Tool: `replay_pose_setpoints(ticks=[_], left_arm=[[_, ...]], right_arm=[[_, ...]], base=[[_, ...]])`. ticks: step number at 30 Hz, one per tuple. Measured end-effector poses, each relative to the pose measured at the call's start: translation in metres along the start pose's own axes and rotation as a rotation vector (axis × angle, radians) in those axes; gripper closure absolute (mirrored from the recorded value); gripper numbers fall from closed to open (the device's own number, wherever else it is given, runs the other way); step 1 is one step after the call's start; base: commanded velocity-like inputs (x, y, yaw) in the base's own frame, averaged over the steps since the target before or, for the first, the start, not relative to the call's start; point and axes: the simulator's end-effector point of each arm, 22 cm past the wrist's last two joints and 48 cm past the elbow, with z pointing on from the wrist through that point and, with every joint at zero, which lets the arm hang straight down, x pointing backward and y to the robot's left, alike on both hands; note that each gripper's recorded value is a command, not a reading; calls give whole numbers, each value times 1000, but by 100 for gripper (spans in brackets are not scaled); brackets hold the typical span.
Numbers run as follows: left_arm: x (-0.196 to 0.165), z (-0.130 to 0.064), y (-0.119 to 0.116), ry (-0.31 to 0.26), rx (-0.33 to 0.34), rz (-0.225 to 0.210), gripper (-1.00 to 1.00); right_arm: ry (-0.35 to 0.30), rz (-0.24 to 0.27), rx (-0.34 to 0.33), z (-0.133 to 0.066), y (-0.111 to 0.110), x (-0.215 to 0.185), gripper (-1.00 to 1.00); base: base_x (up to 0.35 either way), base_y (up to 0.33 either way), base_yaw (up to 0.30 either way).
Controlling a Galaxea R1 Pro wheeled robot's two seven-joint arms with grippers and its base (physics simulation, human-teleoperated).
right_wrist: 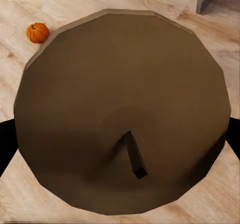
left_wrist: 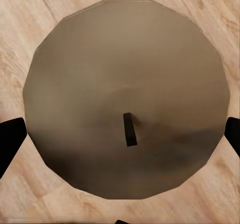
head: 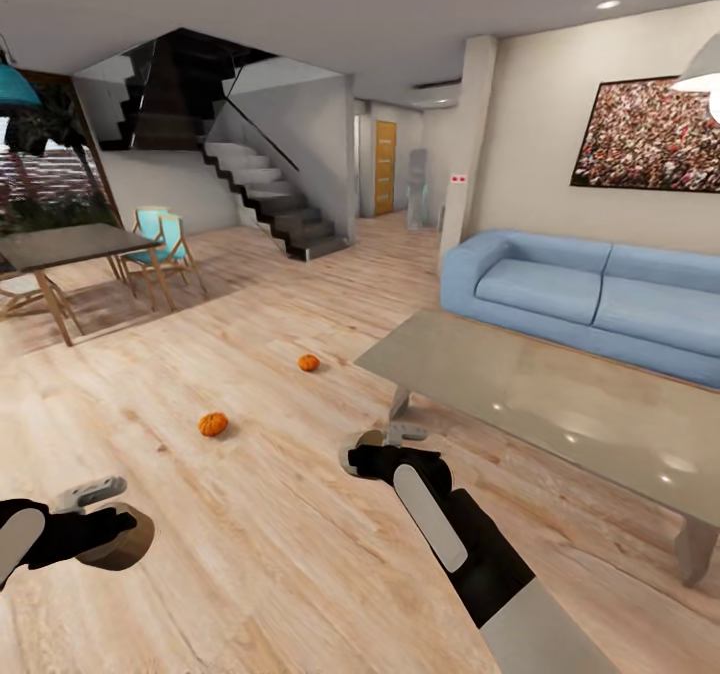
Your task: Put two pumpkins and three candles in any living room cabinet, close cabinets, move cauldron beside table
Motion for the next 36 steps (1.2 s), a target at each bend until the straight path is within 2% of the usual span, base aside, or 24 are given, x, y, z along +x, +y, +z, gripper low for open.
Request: replay_pose_setpoints(ticks=[31,33,36], left_arm=[[0,0,-2,0,5,1,100],[1,0,-4,0,10,-1,100],[7,3,-23,8,45,-8,100]], right_arm=[[5,0,3,1,-1,2,100],[6,0,3,1,-2,2,100],[7,1,4,2,-2,3,100]], base=[[0,0,291],[0,0,291],[0,0,291]])
